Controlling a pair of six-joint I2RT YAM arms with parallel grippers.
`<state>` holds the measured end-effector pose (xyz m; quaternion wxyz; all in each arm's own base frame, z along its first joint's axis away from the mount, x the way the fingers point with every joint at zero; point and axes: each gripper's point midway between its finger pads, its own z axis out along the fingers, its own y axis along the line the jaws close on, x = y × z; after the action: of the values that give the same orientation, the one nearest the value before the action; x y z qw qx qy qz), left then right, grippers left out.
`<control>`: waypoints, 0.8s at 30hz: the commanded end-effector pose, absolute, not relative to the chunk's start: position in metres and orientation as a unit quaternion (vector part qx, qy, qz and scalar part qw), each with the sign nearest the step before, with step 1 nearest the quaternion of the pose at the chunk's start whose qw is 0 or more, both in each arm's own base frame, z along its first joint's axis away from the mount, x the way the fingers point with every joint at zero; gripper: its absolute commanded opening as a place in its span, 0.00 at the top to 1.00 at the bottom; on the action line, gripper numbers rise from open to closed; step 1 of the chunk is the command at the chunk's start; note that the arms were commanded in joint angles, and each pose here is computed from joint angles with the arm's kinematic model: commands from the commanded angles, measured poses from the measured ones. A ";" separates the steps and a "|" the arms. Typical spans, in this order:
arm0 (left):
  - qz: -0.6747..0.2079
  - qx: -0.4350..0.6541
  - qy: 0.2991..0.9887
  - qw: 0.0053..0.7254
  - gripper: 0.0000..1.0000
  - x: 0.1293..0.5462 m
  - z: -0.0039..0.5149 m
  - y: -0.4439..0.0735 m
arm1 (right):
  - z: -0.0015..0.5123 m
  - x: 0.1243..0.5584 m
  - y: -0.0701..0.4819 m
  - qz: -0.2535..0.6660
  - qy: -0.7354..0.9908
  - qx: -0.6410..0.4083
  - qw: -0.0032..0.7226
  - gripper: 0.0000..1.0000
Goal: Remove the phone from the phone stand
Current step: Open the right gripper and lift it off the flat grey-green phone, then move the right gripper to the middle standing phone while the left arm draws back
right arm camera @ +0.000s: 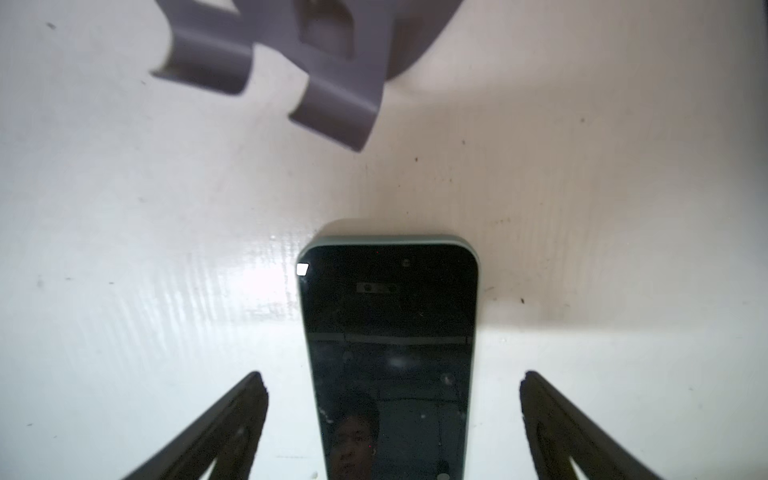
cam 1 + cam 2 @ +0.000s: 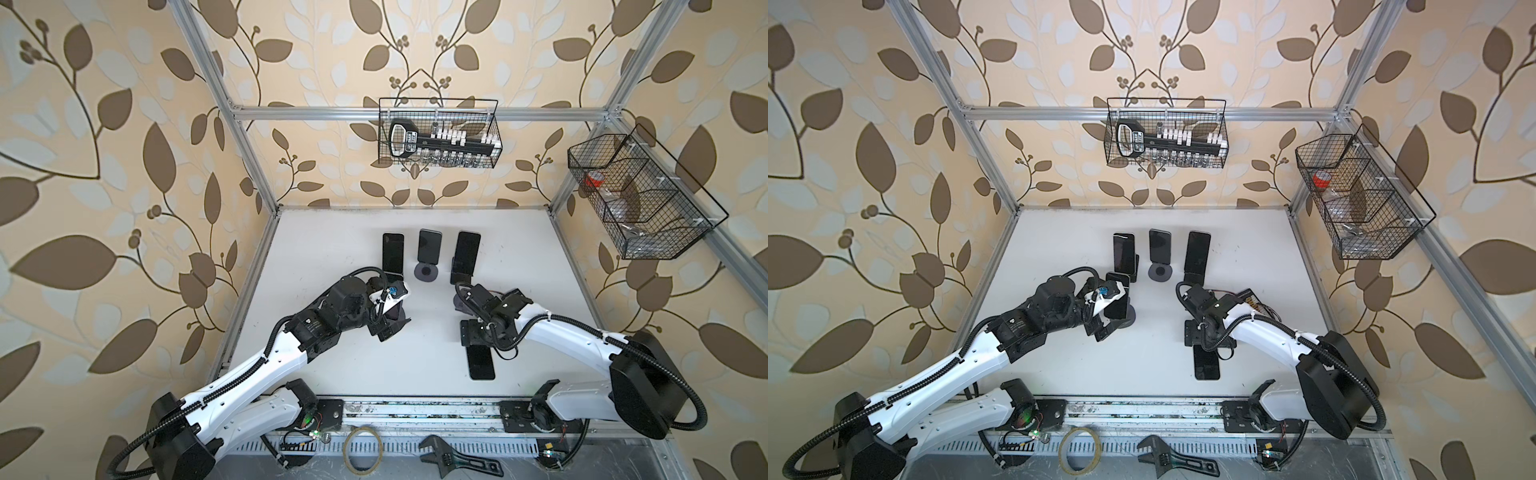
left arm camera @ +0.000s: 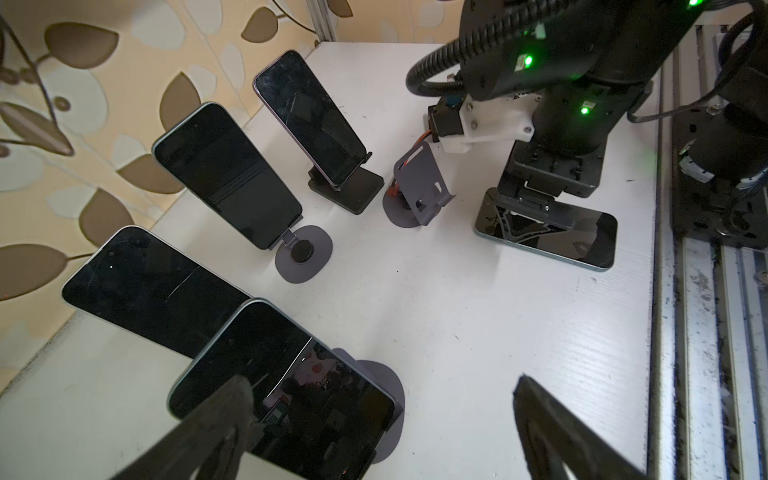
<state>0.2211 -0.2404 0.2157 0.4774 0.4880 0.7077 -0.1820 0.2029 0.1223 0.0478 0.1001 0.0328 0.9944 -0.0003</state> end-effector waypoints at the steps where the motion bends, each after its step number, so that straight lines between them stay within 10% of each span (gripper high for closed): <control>1: -0.179 0.481 0.691 0.509 0.02 0.223 0.239 -0.241 | 0.067 0.206 0.118 -0.009 0.993 0.041 0.112 0.04; 24: -0.134 0.428 0.716 0.534 0.02 0.239 0.251 -0.223 | 0.112 0.220 0.127 0.016 0.986 0.044 0.158 0.06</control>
<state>0.2336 -0.2256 0.2235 0.4996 0.4524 0.7249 -0.1425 0.2159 0.1269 0.0969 0.1390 0.0376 0.9895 0.0140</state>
